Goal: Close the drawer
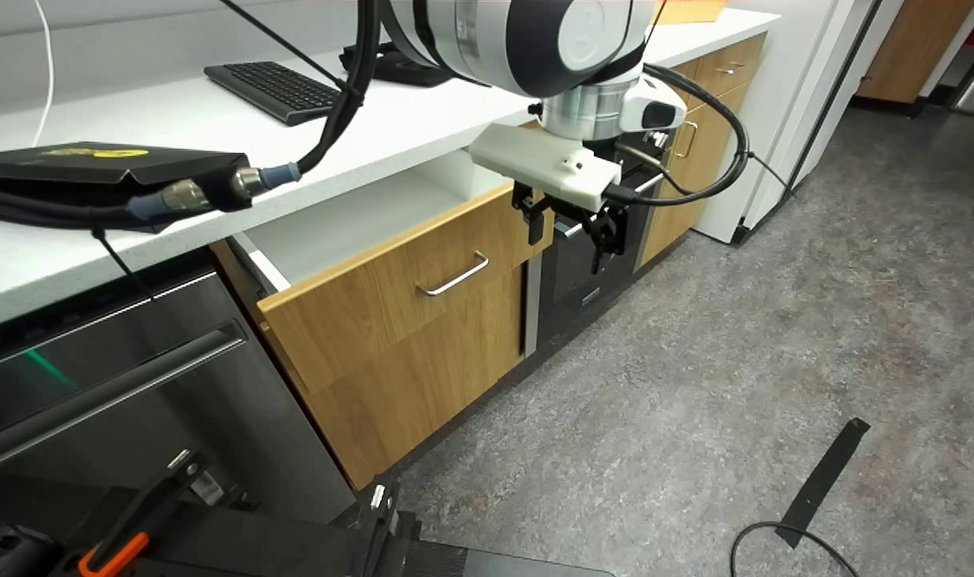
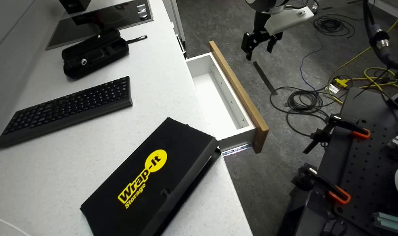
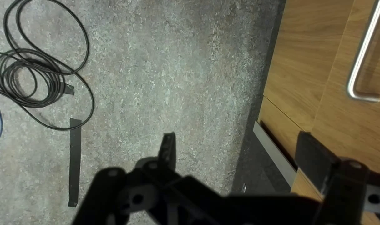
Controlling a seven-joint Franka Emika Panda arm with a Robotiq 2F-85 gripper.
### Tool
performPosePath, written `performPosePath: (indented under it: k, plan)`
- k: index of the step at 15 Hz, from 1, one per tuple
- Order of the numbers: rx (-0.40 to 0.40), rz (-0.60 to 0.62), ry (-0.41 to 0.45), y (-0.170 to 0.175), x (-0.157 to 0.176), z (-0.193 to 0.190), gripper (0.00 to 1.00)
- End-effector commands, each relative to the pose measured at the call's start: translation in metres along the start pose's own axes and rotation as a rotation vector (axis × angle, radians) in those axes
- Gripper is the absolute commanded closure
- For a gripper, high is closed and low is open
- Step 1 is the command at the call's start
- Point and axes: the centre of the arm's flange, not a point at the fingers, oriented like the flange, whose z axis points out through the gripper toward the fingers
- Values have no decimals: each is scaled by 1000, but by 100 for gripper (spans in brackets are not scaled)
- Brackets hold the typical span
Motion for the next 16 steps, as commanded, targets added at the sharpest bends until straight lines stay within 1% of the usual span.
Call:
performPosePath:
  k: [1,5,8,9,12,16]
  plan:
    - [-46,39,-16,-6,16,33,0]
    - [-63,79,-36,-15,22,66,0]
    - [-56,84,-51,-32,29,87,0]
    - [-51,75,-52,-38,31,92,0]
    - [-2,14,-69,-59,35,103,0]
    - [47,-64,-83,-82,43,106,0]
